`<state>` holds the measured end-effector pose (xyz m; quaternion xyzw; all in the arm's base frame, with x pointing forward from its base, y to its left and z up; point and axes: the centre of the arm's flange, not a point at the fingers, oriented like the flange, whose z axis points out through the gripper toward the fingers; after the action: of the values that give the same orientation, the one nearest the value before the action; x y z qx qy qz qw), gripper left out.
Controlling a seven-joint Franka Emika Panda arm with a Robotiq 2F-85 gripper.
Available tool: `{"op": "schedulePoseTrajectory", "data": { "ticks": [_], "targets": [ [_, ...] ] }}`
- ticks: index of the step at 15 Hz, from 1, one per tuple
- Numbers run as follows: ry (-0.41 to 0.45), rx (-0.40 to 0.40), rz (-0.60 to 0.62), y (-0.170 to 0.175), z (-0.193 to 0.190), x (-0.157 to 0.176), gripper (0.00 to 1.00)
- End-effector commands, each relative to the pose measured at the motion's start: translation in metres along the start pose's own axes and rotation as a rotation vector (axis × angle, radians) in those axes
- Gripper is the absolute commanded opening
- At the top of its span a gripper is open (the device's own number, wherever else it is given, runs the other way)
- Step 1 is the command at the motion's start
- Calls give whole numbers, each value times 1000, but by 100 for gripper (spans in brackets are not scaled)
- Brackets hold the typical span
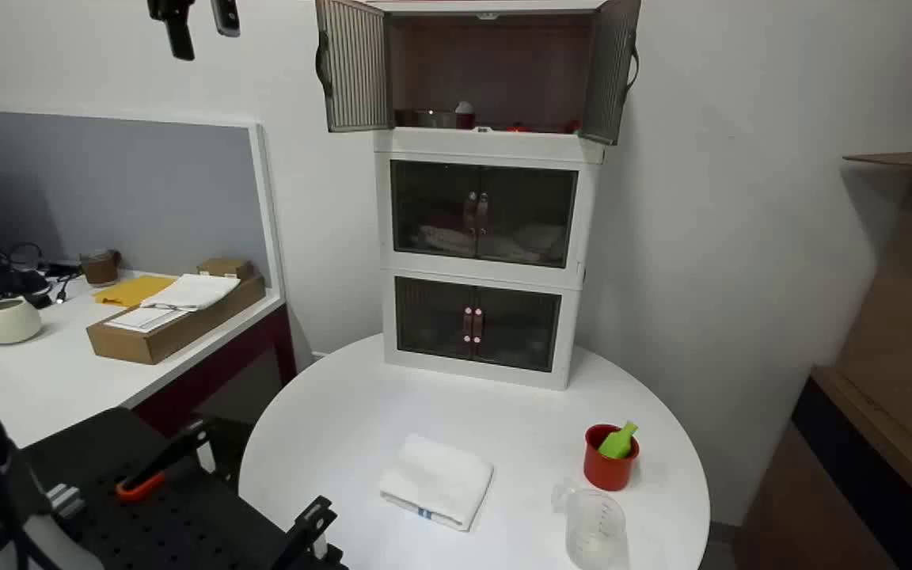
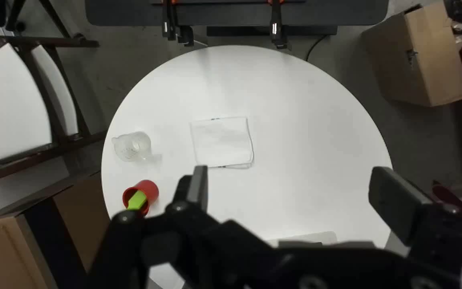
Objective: Put the jug in the topmost shelf
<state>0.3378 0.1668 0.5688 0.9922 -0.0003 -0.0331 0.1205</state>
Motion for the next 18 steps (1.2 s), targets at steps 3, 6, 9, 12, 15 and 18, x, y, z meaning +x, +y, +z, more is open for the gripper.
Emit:
{"op": "schedulePoseTrajectory", "data": {
  "ticks": [3, 6, 9, 12, 15, 18],
  "targets": [
    [-24, 25, 38, 13, 19, 8, 100],
    [-37, 74, 210, 52, 75, 30, 100],
    [-34, 147, 358, 95, 141, 49, 100],
    [-31, 210, 509, 138, 206, 64, 100],
    [-9, 267, 664, 175, 262, 81, 100],
    [38, 315, 821, 202, 311, 105, 100]
  ]
}}
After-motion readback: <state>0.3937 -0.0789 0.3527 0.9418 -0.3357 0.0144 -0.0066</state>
